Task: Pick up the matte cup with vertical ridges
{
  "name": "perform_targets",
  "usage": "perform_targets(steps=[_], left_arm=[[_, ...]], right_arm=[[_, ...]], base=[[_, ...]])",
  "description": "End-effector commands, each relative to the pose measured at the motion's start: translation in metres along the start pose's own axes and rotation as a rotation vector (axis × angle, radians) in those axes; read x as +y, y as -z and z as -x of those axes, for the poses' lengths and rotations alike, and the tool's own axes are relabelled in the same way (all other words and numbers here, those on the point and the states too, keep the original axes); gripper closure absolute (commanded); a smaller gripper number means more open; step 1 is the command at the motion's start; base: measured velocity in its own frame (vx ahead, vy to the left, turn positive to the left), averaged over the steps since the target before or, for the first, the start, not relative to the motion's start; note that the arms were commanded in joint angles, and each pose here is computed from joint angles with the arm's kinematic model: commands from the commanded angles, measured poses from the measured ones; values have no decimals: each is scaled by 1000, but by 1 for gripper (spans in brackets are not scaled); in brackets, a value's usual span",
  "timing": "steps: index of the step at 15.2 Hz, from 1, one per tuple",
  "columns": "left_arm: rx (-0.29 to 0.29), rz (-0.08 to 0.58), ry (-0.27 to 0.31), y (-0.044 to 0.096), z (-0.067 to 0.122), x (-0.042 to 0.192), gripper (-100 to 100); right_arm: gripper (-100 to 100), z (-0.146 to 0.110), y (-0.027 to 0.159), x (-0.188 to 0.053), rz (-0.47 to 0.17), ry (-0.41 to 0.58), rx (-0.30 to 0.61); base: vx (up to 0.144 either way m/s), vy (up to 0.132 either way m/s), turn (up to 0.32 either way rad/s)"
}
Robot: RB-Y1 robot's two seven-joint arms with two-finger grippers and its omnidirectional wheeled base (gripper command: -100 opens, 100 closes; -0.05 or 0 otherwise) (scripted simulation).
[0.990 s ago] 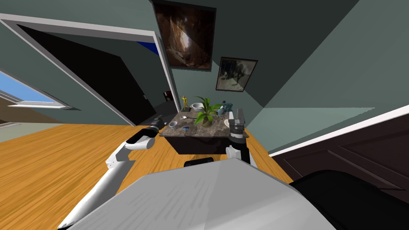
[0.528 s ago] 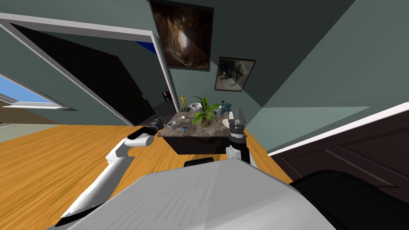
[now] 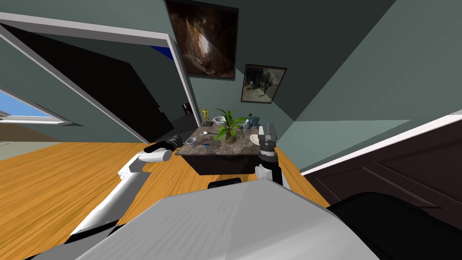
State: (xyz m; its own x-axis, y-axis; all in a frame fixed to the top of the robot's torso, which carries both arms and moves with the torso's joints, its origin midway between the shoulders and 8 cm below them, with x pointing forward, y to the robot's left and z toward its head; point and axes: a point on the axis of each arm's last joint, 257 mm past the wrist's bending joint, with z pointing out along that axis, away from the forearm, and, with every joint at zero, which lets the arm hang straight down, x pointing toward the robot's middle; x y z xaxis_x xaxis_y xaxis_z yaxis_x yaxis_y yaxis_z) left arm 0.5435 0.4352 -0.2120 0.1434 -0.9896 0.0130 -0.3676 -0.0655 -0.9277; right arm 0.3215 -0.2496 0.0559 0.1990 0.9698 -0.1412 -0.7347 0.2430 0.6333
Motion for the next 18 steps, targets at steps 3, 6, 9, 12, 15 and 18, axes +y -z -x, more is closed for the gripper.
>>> perform_targets(steps=[3, 6, 9, 12, 15, 18], left_arm=[[-30, 85, 16, -6, 16, 12, -100], [-56, 152, 33, -9, 29, 21, -100], [-79, 205, 53, -12, 42, 25, -100], [-101, 261, 75, -13, 53, 30, -100], [-123, 318, 98, -12, 64, 36, -100], [-142, 372, 122, -10, 73, 40, -100]], right_arm=[[0, 0, 0, 0, 0, 0, 0], [0, 0, 0, 0, 0, 0, 0], [0, 0, 0, 0, 0, 0, 0], [0, 0, 0, 0, 0, 0, 0], [0, 0, 0, 0, 0, 0, 0], [0, 0, 0, 0, 0, 0, 0]], base=[[3, -44, -30], [7, -55, -29], [9, -37, -23], [6, -53, -35], [10, -36, -14], [15, -44, -34]])
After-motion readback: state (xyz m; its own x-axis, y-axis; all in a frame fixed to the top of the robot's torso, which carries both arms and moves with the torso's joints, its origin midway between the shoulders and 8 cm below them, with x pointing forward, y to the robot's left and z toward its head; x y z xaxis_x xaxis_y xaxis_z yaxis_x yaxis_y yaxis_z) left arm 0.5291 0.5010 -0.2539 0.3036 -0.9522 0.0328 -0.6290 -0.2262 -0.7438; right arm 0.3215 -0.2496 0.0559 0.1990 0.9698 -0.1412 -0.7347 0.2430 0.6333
